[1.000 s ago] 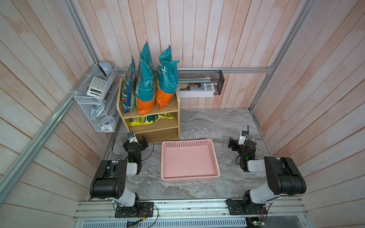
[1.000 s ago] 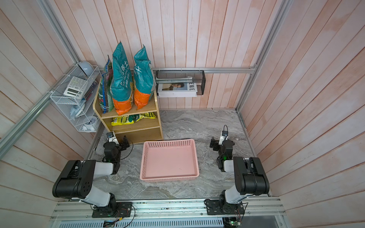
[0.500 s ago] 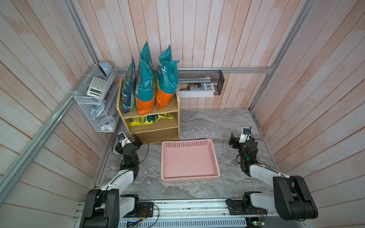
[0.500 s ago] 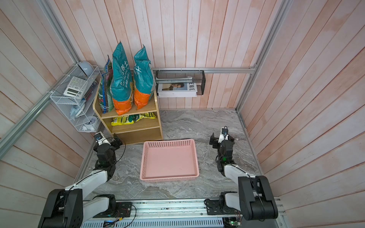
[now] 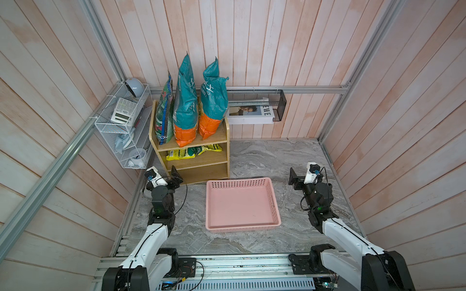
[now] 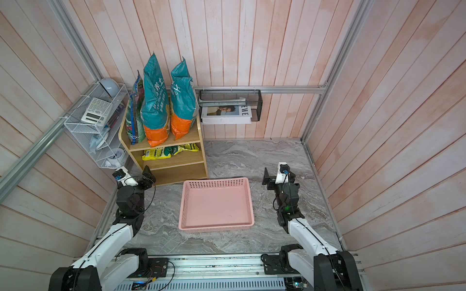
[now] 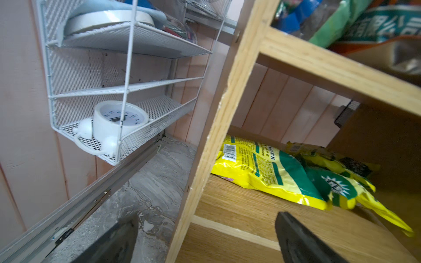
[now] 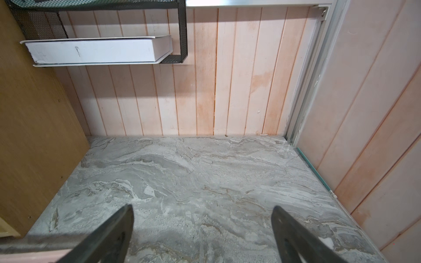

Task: Take down the fertilizer bag from the shelf
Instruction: Pick up the fertilizer bag from the shelf.

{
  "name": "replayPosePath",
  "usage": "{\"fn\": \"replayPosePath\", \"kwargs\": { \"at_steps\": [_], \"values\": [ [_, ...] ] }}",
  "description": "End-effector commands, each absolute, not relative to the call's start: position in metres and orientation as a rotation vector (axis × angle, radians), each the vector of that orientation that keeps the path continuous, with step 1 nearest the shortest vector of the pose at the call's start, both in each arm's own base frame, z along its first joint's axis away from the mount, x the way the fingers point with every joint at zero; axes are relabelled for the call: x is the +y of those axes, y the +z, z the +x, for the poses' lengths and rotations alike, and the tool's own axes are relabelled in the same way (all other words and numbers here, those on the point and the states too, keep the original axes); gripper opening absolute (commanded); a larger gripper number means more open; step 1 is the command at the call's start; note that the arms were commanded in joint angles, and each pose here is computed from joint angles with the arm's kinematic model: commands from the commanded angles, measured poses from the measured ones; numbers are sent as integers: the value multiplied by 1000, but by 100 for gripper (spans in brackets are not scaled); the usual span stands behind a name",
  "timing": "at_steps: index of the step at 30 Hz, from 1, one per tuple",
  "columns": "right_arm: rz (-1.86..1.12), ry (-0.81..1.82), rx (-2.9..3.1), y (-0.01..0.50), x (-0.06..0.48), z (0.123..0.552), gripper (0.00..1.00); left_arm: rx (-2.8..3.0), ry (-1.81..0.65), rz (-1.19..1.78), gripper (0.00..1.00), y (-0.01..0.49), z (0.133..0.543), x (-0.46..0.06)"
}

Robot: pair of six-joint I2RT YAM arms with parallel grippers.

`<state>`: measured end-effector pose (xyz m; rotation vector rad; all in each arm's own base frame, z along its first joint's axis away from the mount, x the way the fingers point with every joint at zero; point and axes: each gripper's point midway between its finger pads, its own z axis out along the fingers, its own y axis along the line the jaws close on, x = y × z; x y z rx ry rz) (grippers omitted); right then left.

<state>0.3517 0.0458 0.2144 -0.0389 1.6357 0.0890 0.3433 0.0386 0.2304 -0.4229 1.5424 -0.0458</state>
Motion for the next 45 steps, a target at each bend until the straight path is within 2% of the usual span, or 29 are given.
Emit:
{"fn": "replayPosePath", "kwargs": {
  "at_steps": [1,7,15,27,29,32,33,34,35,36,37,38,39,41,45],
  "values": [
    [-36,128,1633,225,50,353,98,1544,-111,-346,100,244,342,20],
    [-40,191,1638,239,57,348,98,1474,-95,-316,100,279,321,11],
    [-29,210,1604,256,57,340,98,1484,-91,-317,100,286,318,10],
    [-47,272,1540,278,62,325,98,1383,-160,-303,100,319,293,3],
    [-54,288,1534,280,65,323,97,1369,-183,-283,86,324,290,-2],
    [-63,297,1527,282,66,321,85,1352,-197,-271,59,328,286,-4],
    [-63,297,1525,282,66,321,83,1351,-194,-275,53,328,286,-4],
    [-63,299,1522,283,66,320,82,1353,-190,-281,51,327,286,-3],
    [-65,300,1521,283,67,320,81,1352,-188,-282,51,327,286,-2],
    [-67,298,1520,283,66,320,82,1358,-182,-279,60,327,288,-2],
    [-71,292,1521,283,66,320,85,1367,-173,-280,79,324,289,-2],
    [-70,286,1525,282,66,321,89,1372,-164,-287,91,322,290,0],
    [-68,278,1532,280,65,321,93,1381,-150,-295,98,319,292,2],
    [-66,271,1537,277,63,322,98,1383,-133,-298,100,316,293,3],
    [-73,269,1535,275,64,320,98,1387,-128,-295,100,314,293,3]
  ]
}}
